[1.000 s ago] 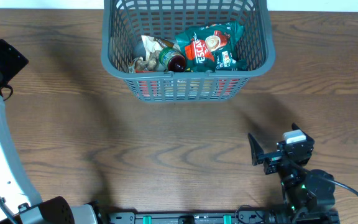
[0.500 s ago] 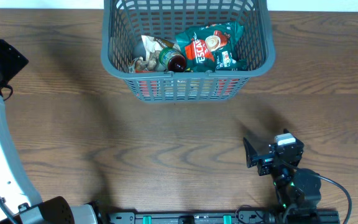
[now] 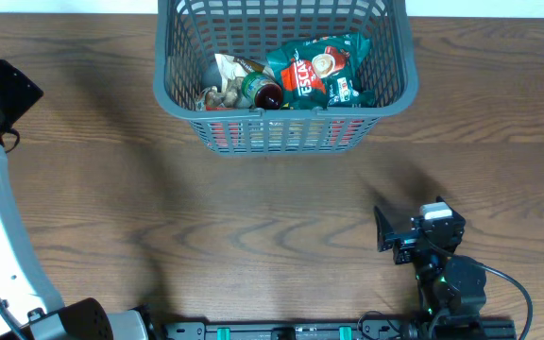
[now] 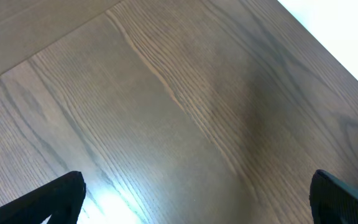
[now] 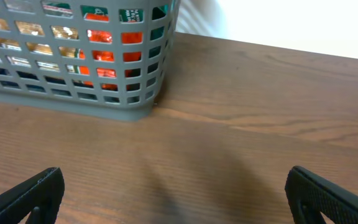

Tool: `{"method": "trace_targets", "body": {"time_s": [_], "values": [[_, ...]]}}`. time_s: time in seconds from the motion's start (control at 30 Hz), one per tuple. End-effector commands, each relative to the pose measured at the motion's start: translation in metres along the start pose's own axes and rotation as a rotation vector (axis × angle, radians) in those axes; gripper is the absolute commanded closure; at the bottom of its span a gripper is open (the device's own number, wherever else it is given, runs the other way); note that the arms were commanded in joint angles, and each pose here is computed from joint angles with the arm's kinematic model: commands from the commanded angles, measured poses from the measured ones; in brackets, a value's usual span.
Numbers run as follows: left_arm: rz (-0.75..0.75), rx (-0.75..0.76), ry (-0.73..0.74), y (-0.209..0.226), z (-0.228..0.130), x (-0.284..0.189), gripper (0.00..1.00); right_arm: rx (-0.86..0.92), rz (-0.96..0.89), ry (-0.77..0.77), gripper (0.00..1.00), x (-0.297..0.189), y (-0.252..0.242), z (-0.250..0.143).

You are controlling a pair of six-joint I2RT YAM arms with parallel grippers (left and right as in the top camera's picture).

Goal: Pack container

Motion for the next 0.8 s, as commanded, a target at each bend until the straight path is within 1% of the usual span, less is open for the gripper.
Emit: {"method": "trace_targets", "body": {"time_s": [0.0,0.13,0.77], "values": [[0.016,-0.008,-0.001,0.0024,-0.0001,0.0005,0.01,0.021,-0.037,-0.006,0.01,0.0001,-0.0037,-0.0007],[0.016,-0.008,-0.001,0.0024,-0.0001,0.0005,0.01,0.020,-0.040,-0.026,0.01,0.0010,-0.0040,0.0008],[0.016,-0.008,-0.001,0.0024,-0.0001,0.0005,0.01,0.020,-0.038,-0.026,0.01,0.0011,-0.0038,0.0006]]}}
Point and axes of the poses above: each gripper's point midway between its finger pads, its own x axis out along the fingers, its own y axis along the line the jaws close on, z = x × y, the point moved 10 cm from there along -x, back along the fingers, and after that the axes turned 1 degree about -x, right-handed, at the moved point
